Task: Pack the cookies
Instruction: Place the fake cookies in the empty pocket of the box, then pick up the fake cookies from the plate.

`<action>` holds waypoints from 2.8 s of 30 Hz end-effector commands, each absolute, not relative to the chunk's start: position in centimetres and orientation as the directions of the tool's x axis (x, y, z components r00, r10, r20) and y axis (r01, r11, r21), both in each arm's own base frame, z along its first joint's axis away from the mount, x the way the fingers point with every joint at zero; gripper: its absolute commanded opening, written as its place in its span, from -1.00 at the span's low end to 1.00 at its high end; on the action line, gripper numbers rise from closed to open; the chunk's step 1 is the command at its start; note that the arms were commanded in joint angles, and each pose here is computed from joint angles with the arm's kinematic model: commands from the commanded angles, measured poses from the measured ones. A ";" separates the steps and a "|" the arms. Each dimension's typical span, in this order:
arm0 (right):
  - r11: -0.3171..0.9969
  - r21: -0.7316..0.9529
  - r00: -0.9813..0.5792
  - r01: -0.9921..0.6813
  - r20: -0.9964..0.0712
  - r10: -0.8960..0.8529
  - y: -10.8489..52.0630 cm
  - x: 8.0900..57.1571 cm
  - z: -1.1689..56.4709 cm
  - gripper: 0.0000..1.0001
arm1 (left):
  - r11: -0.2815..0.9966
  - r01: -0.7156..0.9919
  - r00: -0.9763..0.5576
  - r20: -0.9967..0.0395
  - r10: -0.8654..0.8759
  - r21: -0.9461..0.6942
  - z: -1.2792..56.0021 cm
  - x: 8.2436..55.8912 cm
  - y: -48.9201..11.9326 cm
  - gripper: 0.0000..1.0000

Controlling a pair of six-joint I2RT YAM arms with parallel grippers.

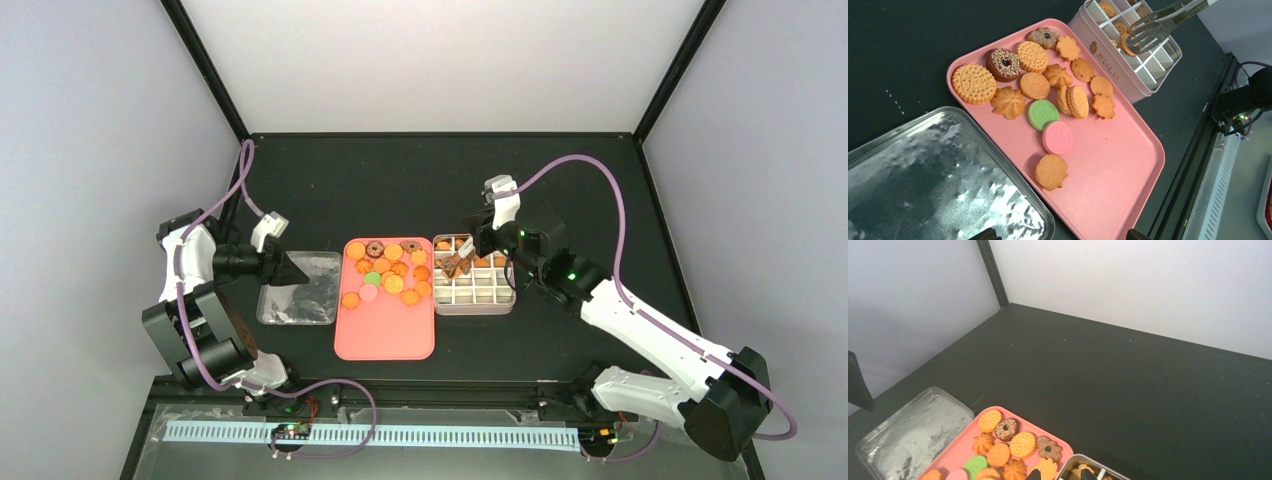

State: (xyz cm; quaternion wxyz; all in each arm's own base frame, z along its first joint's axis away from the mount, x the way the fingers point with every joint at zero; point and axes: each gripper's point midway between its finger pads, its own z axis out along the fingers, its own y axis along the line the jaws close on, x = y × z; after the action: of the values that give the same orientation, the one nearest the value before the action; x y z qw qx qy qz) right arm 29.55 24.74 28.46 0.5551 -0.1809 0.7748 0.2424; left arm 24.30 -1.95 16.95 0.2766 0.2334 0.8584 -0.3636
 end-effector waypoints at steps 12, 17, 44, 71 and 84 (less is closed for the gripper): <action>0.734 0.210 -0.277 -0.646 -0.960 0.032 25.5 27.4 31.0 -0.67 | 0.616 0.630 -0.703 -0.684 0.193 -0.473 17.9 25.0 -1.7 0.34; 0.751 0.195 -0.247 -0.631 -0.968 0.043 25.0 27.6 32.1 -0.64 | 0.617 0.630 -0.704 -0.682 0.197 -0.471 17.9 24.9 -1.7 0.34; 0.478 0.128 -0.250 -0.869 -0.947 -0.201 43.8 21.5 29.2 -0.62 | 0.624 0.616 -0.717 -0.669 0.194 -0.480 17.3 24.8 -1.7 0.35; 0.528 0.087 -0.234 -0.845 -0.947 -0.218 48.2 24.8 26.2 -0.60 | 0.633 0.590 -0.749 -0.633 0.197 -0.501 15.0 24.6 -1.5 0.34; 0.551 0.110 -0.291 -0.827 -0.923 -0.253 46.8 24.4 22.7 -0.63 | 0.647 0.587 -0.747 -0.633 0.202 -0.487 14.5 24.7 -1.2 0.33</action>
State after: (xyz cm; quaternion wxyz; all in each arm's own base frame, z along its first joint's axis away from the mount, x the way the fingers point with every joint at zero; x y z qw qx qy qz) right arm 24.62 47.53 23.70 0.4799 -0.3725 0.7324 0.3076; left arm 23.92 -1.75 13.77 0.2480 0.2174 0.8690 -0.3689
